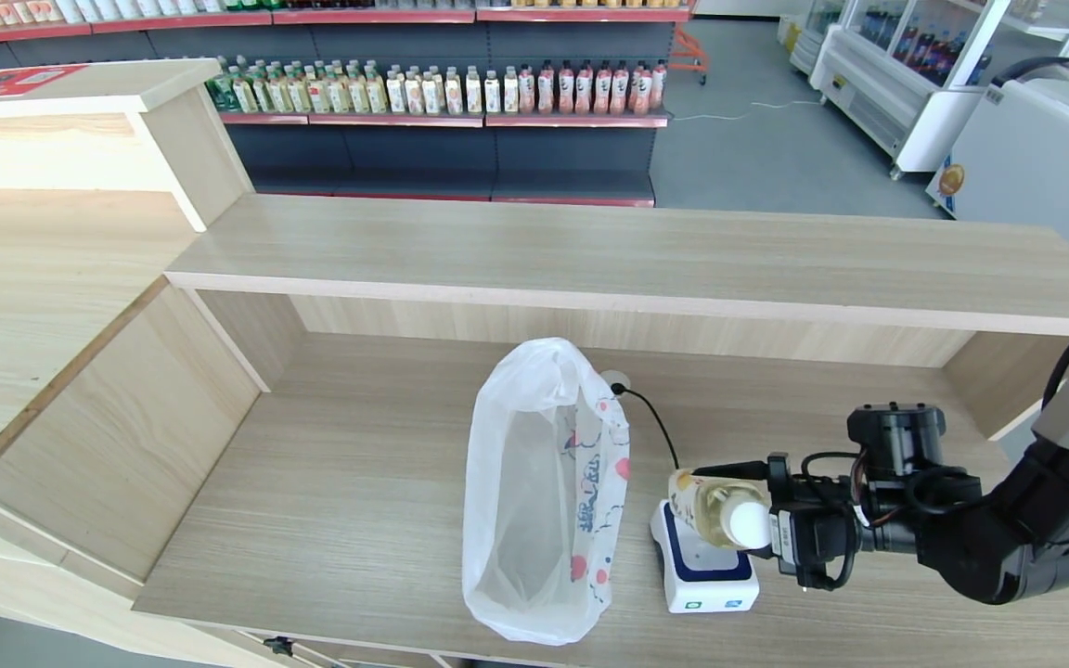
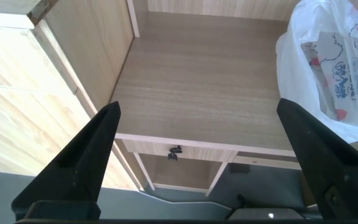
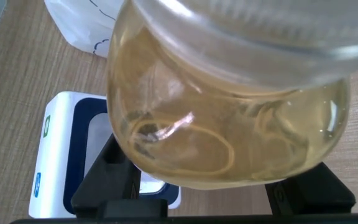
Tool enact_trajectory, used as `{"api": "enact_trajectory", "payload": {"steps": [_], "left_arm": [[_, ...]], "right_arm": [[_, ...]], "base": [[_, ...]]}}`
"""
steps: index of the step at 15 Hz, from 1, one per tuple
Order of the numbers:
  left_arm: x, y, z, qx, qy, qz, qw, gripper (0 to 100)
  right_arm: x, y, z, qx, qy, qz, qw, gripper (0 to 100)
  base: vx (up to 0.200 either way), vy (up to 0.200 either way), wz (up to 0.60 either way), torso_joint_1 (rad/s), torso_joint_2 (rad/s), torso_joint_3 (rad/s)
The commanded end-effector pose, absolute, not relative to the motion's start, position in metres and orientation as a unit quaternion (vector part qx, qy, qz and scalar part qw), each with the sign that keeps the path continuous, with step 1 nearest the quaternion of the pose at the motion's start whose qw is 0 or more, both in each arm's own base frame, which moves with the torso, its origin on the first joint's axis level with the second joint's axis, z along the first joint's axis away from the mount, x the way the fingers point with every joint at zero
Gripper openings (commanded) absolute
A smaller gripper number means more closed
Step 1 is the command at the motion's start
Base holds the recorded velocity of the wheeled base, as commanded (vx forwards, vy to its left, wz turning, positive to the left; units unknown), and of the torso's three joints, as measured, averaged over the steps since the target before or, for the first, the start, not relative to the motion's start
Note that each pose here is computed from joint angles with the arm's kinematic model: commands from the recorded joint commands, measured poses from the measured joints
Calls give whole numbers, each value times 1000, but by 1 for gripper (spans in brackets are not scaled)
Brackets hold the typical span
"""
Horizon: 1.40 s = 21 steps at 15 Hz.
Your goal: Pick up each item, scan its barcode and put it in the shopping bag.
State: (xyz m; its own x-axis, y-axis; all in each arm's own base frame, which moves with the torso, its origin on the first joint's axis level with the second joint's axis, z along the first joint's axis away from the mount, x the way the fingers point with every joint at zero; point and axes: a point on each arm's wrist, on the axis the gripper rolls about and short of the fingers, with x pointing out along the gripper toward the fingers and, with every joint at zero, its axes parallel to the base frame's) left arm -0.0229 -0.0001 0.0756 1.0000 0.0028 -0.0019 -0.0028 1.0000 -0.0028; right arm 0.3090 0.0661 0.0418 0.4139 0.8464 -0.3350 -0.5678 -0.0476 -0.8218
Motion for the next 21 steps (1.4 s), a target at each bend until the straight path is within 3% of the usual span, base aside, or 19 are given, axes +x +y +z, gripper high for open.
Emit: {"api": "enact_trajectory", "payload": {"steps": [1, 5, 9, 12, 17, 21], "left_arm": [[-23, 0, 76, -2, 1, 2, 1000, 100], [-23, 0, 76, -2, 1, 2, 1000, 100], [-23, 0, 76, -2, 1, 2, 1000, 100], [-23, 0, 76, -2, 1, 2, 1000, 100], [-23, 0, 76, -2, 1, 2, 1000, 100], [-23, 0, 76, -2, 1, 2, 1000, 100]], "right_arm": [[310, 66, 38, -499, -136, 526, 675, 0], [308, 67, 45, -501, -142, 521, 676, 0], [285, 64, 105, -403, -130, 510, 749, 0], [263, 67, 153, -264, -79, 481, 832, 0], [265, 71, 175, -58, 6, 380, 923, 0], [265, 85, 167, -33, 31, 376, 925, 0]], "base": [[0, 0, 0, 0, 0, 0], [0, 0, 0, 0, 0, 0], [0, 0, 0, 0, 0, 0], [0, 0, 0, 0, 0, 0], [0, 0, 0, 0, 0, 0], [0, 0, 0, 0, 0, 0]]}}
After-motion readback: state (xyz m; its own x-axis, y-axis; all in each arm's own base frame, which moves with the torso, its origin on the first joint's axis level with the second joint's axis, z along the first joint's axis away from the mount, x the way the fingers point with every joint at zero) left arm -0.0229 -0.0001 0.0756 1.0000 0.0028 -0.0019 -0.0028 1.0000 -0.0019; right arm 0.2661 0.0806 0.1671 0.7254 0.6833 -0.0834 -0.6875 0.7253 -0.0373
